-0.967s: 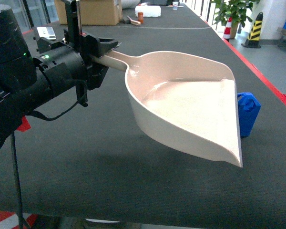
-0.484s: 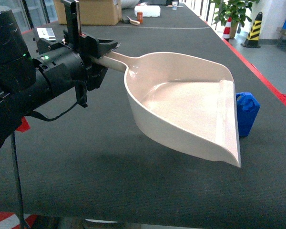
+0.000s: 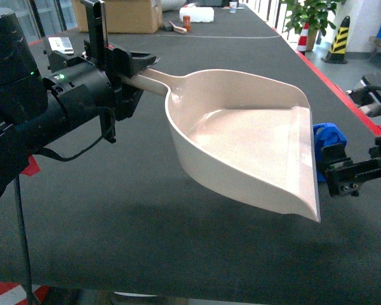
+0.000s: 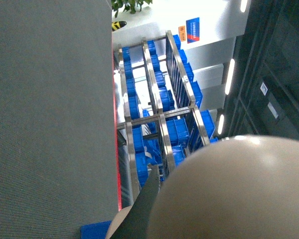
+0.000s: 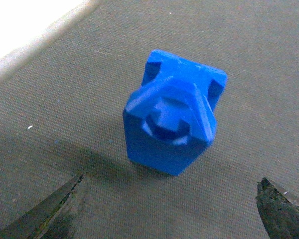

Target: Place part in tray to right shelf

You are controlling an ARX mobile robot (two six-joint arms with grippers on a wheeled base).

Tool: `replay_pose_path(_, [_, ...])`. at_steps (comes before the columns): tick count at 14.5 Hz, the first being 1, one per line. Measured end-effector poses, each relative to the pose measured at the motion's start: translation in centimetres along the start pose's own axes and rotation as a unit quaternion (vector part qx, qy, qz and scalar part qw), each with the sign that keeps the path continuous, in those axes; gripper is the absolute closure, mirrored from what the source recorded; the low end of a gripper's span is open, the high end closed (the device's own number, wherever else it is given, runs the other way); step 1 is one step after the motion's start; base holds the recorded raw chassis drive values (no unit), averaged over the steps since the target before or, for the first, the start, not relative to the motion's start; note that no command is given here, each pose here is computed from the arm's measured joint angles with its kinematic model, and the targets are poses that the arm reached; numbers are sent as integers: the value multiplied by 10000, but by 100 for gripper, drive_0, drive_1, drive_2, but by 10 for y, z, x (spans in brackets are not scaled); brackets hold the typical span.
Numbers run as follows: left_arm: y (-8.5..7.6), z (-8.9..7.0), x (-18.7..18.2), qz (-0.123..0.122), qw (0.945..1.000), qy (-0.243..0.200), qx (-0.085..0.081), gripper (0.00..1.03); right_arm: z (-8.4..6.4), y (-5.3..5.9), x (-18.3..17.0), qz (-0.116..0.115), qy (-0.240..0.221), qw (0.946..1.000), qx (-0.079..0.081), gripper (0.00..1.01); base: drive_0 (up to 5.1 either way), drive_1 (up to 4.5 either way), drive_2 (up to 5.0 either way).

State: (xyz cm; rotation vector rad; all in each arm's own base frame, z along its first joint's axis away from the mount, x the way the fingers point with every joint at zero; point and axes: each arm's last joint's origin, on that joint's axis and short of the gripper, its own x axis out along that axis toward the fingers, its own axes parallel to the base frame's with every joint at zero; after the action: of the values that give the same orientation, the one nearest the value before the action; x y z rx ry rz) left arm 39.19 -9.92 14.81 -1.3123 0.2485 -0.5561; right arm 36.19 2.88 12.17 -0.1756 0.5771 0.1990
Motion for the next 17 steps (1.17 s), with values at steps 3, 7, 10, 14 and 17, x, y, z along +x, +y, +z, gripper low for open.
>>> replay_pose_path(3, [0,0,0,6,10000,-10,3,90,3,3,9,45,54,10000,-19,3,0,0,0])
replay_pose_path(7, [0,1,0,19,10000,-78,43,90,6,3,21,40,95,9999,10,3,0,0,0])
replay_pose_path(10, [0,0,0,4,10000,-11,16,90,2,0,25,-244,-174,9991,307,54,0,0,0])
replay_pose_path(14, [0,0,0,6,10000,-12,16,90,78,92,-99,1914,-1220,9611,1573,55,0,0,0])
replay_pose_path(17, [1,1,-1,16,10000,-28,26,90,79,118,-75,1895,-976,9541,2106,22,0,0,0])
